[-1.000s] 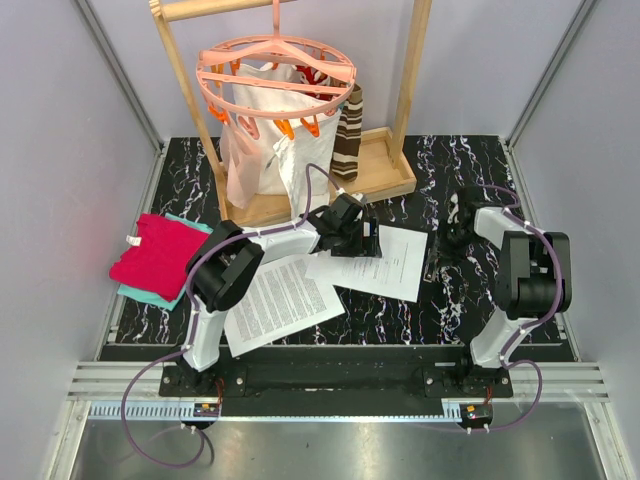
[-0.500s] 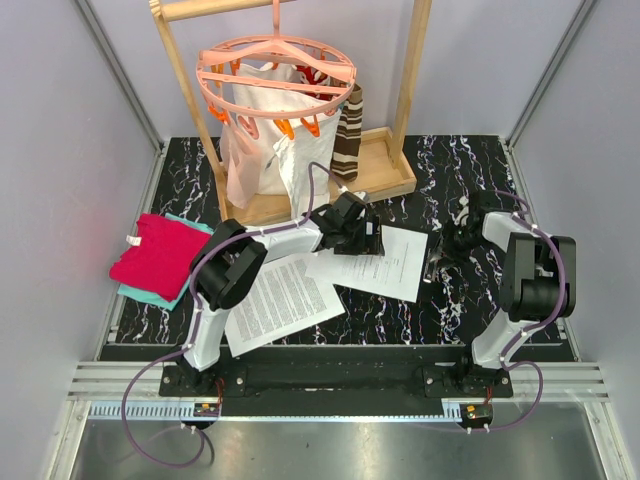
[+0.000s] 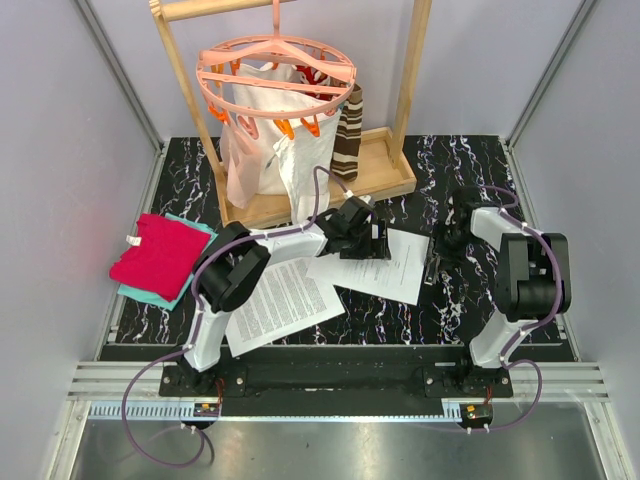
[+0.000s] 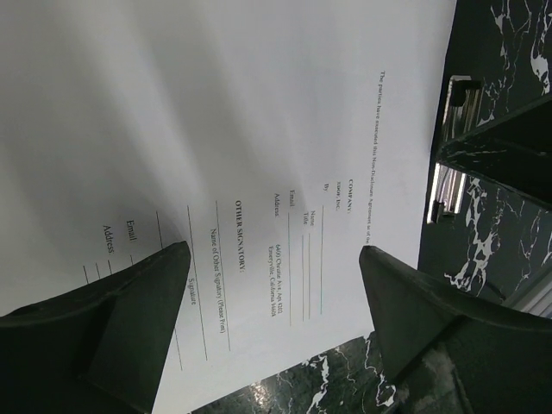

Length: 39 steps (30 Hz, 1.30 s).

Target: Put the files into the folder

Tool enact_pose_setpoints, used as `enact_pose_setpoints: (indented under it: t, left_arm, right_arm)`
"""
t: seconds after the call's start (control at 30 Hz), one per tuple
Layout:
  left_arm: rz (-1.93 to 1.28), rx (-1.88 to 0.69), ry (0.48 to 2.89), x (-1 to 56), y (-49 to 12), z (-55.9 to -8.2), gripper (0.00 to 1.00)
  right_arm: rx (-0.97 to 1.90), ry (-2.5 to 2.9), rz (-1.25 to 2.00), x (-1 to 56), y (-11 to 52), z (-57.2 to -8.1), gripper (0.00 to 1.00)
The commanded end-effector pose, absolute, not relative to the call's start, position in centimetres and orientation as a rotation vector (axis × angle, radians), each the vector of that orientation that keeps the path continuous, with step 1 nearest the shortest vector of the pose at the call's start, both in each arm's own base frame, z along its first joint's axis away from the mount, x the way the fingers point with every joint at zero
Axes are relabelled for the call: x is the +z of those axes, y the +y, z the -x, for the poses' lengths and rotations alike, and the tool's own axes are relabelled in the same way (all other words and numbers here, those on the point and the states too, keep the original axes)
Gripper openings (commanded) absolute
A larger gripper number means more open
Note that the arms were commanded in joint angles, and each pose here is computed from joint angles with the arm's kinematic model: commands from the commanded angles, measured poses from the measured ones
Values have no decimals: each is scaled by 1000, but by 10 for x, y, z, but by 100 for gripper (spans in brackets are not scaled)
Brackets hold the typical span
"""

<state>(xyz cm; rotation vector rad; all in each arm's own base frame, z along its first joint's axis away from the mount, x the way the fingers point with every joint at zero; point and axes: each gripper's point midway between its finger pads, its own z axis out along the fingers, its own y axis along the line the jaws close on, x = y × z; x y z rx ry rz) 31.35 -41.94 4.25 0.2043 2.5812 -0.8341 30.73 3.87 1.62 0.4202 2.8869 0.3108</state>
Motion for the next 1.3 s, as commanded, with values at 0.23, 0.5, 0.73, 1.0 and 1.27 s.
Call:
enact_pose_setpoints:
  t: [0.23,0.5,0.73,1.0,1.27]
  left_arm:
    - [-179,-823,2641,14,-429,-308,87]
    - [-189,-845,2653,7,-436,-306,87]
    - [-194,-799,2659,3,-425,-308,88]
    - [-236,-756,2663,-4,-413,-313,88]
    - [-276,-787,2689,-12,-418,-307,88]
  right_arm:
    - [234,2951,-367,7,46,-306,34]
    - [314,2854,-341,28,54,-319,0]
    - [436,2793,-267,43,67,-323,0]
    - [547,2756,-335,41,52,-320,0]
    - [624,2738,-343,41,56,-325,0]
